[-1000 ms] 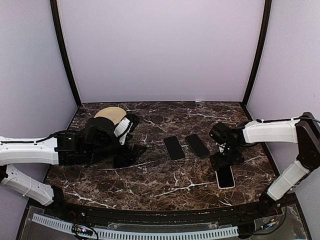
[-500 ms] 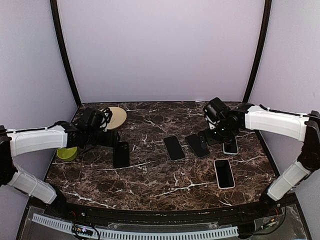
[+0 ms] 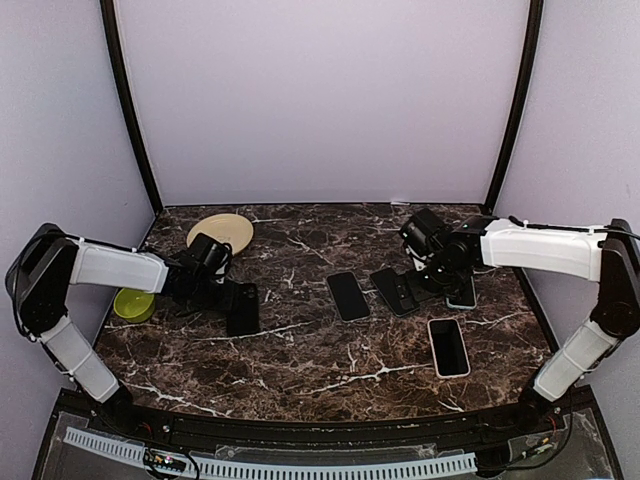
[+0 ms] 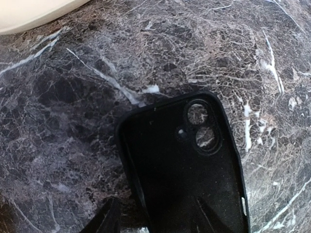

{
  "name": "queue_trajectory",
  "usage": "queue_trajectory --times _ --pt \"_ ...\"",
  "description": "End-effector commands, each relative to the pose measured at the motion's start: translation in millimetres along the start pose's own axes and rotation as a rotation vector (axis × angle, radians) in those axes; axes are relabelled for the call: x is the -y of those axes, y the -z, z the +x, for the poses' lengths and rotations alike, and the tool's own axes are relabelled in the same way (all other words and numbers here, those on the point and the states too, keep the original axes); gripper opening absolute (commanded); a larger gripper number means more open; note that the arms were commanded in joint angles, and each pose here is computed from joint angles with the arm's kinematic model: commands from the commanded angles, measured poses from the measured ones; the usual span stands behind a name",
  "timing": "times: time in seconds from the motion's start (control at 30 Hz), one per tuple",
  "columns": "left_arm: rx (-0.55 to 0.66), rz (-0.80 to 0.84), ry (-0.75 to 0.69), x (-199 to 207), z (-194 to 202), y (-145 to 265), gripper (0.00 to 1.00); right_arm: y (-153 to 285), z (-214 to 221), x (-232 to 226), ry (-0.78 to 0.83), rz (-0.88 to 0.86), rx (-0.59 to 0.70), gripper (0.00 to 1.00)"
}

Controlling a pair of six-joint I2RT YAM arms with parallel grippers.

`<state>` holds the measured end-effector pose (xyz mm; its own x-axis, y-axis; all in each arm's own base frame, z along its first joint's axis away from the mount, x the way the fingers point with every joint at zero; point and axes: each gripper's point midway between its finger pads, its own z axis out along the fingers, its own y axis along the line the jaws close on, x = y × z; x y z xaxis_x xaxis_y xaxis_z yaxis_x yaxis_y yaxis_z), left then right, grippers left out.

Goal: Put the phone into the phone case
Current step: Pick up the phone case from the center of the board.

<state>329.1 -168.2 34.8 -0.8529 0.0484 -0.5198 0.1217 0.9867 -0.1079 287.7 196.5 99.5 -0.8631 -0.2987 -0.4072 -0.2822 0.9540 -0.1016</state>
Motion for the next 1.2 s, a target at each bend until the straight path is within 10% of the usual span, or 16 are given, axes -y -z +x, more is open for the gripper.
queue_trajectory --times 0.0,0.37,0.87,1.17 --pt "-0.022 -0.021 0.032 -8 10 -13 0.50 3 -5 -7 -0.003 -0.023 0.032 0.98" --pt "-0.094 0.067 0.068 5 29 -23 0.02 3 -5 -7 -0.005 -0.021 0.037 0.98" --pt "0.292 0.041 -0.082 48 -15 55 0.00 21 -20 -36 0.015 -0.126 0.143 0.99" --pt "0.688 0.095 -0.204 121 -43 146 0.00 149 -54 -184 0.103 -0.893 0.601 0.96"
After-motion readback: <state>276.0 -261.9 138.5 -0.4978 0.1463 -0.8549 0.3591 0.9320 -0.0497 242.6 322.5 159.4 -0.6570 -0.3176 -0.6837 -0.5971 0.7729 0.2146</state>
